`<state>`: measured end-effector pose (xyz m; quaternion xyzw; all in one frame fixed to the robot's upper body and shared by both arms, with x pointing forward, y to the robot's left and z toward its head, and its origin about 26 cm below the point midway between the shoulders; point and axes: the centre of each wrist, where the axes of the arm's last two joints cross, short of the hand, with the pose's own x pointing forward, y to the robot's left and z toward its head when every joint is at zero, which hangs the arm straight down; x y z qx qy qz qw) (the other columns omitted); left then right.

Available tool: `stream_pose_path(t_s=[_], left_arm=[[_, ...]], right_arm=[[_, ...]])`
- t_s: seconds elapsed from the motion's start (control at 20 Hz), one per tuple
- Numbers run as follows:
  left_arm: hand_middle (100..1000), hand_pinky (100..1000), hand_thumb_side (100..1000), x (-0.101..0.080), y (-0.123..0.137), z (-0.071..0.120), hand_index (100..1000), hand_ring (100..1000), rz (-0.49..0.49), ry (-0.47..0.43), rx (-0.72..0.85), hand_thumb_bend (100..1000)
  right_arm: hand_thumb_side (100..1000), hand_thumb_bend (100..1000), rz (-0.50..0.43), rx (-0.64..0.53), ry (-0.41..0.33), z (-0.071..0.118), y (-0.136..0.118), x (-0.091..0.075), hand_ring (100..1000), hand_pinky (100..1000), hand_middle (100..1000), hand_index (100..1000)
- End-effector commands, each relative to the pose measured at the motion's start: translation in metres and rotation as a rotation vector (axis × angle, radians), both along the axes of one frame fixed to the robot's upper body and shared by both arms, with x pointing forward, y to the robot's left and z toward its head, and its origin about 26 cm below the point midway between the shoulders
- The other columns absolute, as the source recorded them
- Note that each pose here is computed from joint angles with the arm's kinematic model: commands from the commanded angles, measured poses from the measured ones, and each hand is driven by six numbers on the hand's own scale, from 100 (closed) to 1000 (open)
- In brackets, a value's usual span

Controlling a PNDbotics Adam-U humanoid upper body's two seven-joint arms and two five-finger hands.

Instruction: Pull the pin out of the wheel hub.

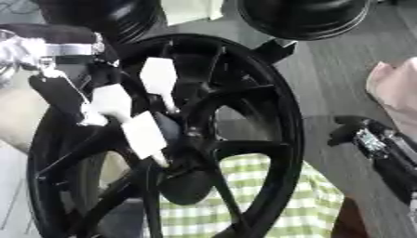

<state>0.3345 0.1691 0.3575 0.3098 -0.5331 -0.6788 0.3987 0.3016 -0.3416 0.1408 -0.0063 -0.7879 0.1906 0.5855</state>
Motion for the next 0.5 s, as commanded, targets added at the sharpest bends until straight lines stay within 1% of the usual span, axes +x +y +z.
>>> stream_pose_path(t_s=[0.05,0.15,0.25,0.5], left_arm=[[335,714,191,-0.002,0.008,0.014,363,535,0.179,0.166,0.002,381],[341,715,184,0.000,0.006,0.011,366,537,0.176,0.175,0.013,382],[331,713,155,0.001,0.004,0.011,358,533,0.169,0.171,0.018,385],[311,712,165,-0.008,0.008,0.030,344,527,0.147,0.113,-0.022,385]], right_arm=[[688,100,-0.004,-0.013,-0.012,0.005,-0.002,-0.001,671,1000,615,795],[689,100,-0.008,-0.011,-0.012,0.005,-0.003,-0.001,671,1000,615,795],[691,100,-0.012,-0.009,-0.012,0.005,-0.003,-0.002,671,1000,615,795],[692,100,-0.013,-0.009,-0.010,0.004,-0.003,-0.002,672,1000,615,795]])
